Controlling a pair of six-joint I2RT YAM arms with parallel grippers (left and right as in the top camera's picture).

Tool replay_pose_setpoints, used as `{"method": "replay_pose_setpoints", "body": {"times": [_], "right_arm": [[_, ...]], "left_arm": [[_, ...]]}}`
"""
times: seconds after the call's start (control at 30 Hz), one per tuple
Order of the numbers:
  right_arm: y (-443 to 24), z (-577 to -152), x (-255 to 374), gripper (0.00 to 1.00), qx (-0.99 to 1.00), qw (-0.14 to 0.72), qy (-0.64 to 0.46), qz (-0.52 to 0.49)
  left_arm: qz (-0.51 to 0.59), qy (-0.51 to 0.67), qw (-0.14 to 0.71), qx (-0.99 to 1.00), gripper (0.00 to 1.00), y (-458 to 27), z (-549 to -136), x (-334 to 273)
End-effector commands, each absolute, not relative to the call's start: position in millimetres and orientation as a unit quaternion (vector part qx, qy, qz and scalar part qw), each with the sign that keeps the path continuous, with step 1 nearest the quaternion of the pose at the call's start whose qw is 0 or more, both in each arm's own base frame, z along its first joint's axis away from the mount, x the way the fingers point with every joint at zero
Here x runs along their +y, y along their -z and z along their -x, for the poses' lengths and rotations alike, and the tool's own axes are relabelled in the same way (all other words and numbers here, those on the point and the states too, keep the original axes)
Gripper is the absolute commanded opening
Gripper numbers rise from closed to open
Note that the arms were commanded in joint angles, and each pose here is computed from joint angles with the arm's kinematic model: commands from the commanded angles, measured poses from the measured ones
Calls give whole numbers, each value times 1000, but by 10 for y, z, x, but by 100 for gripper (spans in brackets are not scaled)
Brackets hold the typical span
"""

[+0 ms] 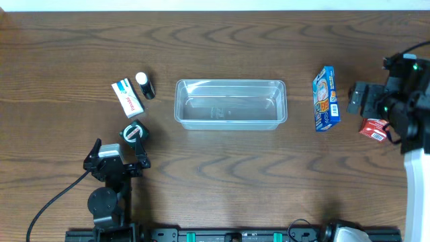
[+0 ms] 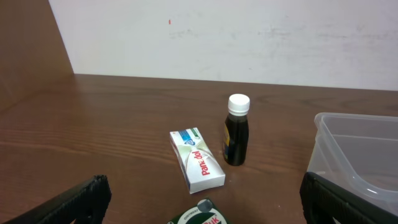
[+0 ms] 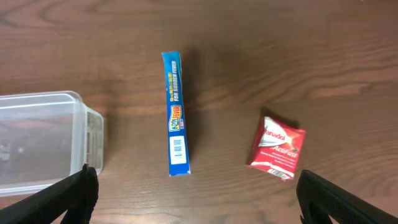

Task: Pack container
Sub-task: 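Move right gripper to the blue fever box and grasp it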

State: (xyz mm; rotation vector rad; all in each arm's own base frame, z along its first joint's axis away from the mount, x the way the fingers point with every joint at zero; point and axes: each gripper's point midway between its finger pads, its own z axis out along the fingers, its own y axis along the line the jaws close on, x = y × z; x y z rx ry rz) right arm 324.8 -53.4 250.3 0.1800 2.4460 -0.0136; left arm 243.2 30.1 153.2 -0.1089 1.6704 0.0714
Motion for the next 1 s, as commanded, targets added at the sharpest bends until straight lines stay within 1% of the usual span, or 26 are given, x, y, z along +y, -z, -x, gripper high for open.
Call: {"method": "replay_pose_setpoints", "body": {"times": [0.0,0.1,0.17,0.27,0.33,0.4,0.57,0.7,0.8,0.97], "right_arm": [[-2458,-3361,-541,99,940,334,-10,-63],[-2350,-3428,-540,99,945,321,-14,-58],[-2249,-3499,-500,99,950,311,-17,-26],[-2045,-3579,-517,99,958,285,-13,-14],[-1875,-3633,-514,95,965,263,-17,-11],[-1683,-3672,-485,86,971,237,-23,-1],[-1309,-3689,-338,76,983,180,-37,15],[-1089,-3702,-201,75,988,148,-36,41],[-936,-3681,-179,71,991,121,-18,48],[-741,-3655,-287,69,996,88,27,22]], "left_arm": [[44,-29,653,756,98,-1385,-2425,283],[44,-29,653,756,98,-1385,-2425,282],[44,-29,653,756,98,-1385,-2425,282],[44,-29,653,756,98,-1385,-2425,282],[44,-29,653,756,98,-1385,-2425,282],[44,-29,653,756,98,-1385,-2425,283],[44,-29,653,756,98,-1385,-2425,283],[44,-29,653,756,98,-1385,-2425,283],[44,-29,653,756,98,-1385,-2425,283],[44,-29,652,756,98,-1382,-2426,282]]}}
